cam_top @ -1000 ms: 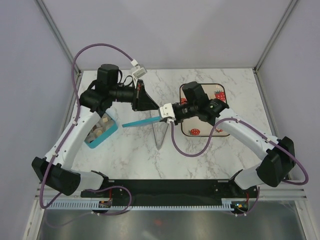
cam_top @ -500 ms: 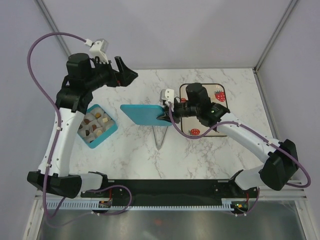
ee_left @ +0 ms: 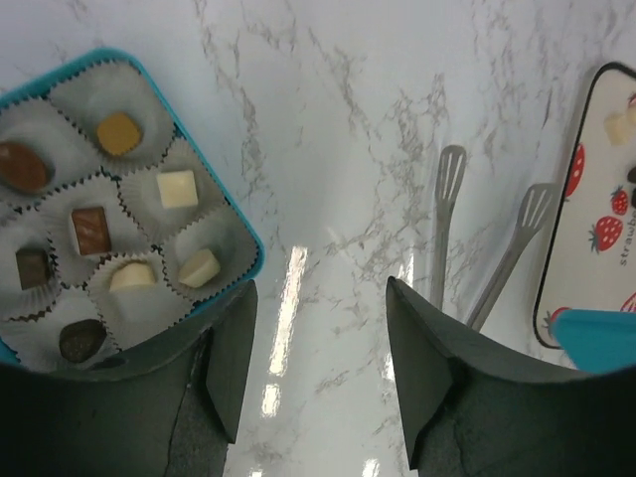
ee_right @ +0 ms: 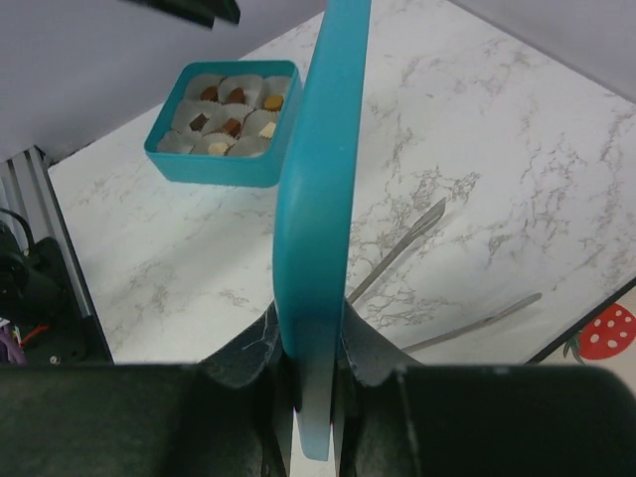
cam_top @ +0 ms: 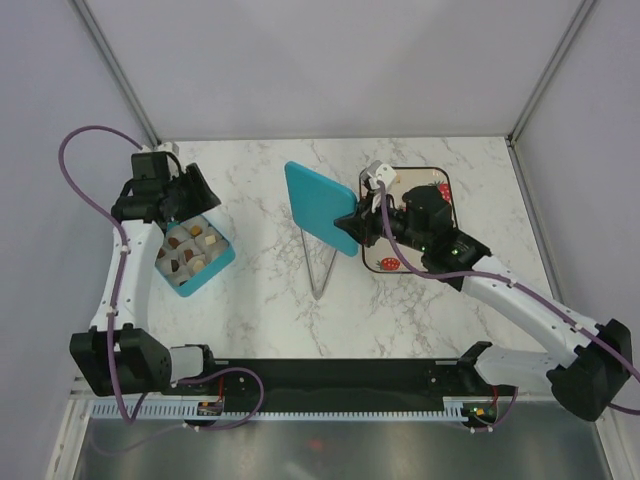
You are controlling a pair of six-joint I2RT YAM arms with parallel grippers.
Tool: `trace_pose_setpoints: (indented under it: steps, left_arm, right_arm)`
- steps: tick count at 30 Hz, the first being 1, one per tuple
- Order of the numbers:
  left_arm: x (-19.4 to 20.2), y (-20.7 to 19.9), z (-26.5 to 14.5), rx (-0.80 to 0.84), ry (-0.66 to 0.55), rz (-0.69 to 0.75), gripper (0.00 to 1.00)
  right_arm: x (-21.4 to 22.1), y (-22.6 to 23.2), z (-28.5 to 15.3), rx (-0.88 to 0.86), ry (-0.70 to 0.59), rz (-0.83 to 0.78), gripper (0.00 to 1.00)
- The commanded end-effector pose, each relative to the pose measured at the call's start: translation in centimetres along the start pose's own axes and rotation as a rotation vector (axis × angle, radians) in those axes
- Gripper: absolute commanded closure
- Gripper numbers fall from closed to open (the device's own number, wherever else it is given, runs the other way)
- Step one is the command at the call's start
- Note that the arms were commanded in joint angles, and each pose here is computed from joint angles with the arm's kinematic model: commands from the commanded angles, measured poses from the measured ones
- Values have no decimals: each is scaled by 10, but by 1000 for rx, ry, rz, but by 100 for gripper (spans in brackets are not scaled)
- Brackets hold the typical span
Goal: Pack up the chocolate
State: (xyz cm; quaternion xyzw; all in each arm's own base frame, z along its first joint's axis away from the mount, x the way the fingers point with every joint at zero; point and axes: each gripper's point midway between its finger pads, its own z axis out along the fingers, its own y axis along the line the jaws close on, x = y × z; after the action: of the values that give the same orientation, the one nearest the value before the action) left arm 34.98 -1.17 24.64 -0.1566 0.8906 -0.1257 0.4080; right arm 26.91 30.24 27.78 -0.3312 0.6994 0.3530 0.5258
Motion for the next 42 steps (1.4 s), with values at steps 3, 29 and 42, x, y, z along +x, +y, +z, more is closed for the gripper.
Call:
trace_pose_setpoints:
  steps: [3, 29, 42]
  left_arm:
    - [37, 14, 25, -19, 85, -28, 43]
    - [124, 43, 111, -106, 307, -23, 51]
    - [141, 8, 120, -20, 363, -9, 51]
  right_arm:
    - [-47, -12, -31, 152, -191, 81, 100]
    - [-52, -23, -69, 283, -245, 108, 100]
    - [-48, -24, -70, 286, -239, 106, 100]
